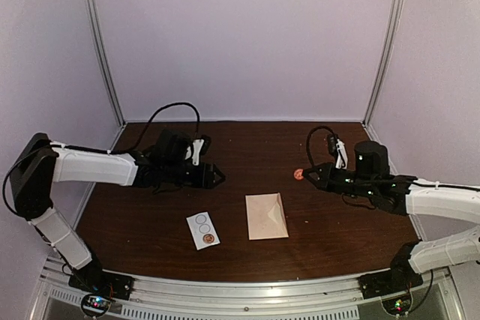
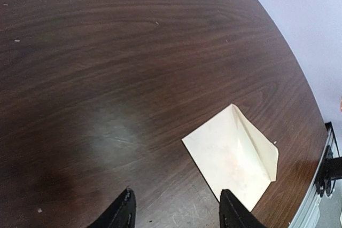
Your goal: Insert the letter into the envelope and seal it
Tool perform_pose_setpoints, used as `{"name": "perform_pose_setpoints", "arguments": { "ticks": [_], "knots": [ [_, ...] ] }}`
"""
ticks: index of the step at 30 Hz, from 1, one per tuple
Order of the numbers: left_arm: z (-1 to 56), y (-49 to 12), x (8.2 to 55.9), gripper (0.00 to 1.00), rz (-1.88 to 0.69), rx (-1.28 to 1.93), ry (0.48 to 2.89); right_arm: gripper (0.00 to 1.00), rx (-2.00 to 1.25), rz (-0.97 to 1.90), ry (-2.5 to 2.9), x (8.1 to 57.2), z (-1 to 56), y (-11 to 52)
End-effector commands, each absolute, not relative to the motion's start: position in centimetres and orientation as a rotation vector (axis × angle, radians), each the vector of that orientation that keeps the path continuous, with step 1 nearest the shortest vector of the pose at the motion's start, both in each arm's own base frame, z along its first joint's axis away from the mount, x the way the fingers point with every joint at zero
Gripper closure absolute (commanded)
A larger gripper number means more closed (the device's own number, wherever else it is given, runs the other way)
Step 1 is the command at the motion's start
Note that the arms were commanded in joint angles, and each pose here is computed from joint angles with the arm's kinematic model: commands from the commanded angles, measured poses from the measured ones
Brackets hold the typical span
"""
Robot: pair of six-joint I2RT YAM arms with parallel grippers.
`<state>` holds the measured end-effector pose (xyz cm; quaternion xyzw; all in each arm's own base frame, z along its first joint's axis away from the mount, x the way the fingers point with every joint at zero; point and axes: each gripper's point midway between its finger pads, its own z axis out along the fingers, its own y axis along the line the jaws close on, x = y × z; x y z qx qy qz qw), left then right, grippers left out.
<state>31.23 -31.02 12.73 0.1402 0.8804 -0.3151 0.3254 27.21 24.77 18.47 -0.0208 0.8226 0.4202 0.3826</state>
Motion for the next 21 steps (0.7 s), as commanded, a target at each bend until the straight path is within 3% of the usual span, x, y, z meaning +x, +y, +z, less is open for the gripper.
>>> {"name": "perform_pose_setpoints", "arguments": {
  "ticks": [1,10,21],
  "knots": [
    [12.5,-37.5,29.8,0.47,-0.988,0.587,2.258,1.0,-0.025,1.061,2.089,27.2,18.2,24.0],
    [9.1,-43.5,28.0,0.6,-1.188,0.716,2.249,1.0,-0.013,1.08,2.107,27.3,17.4,24.2],
    [4.4,-42.9,26.4,0.63,-1.207,0.723,2.328,1.0,-0.012,1.116,2.116,27.5,17.2,24.8]
  ]
}}
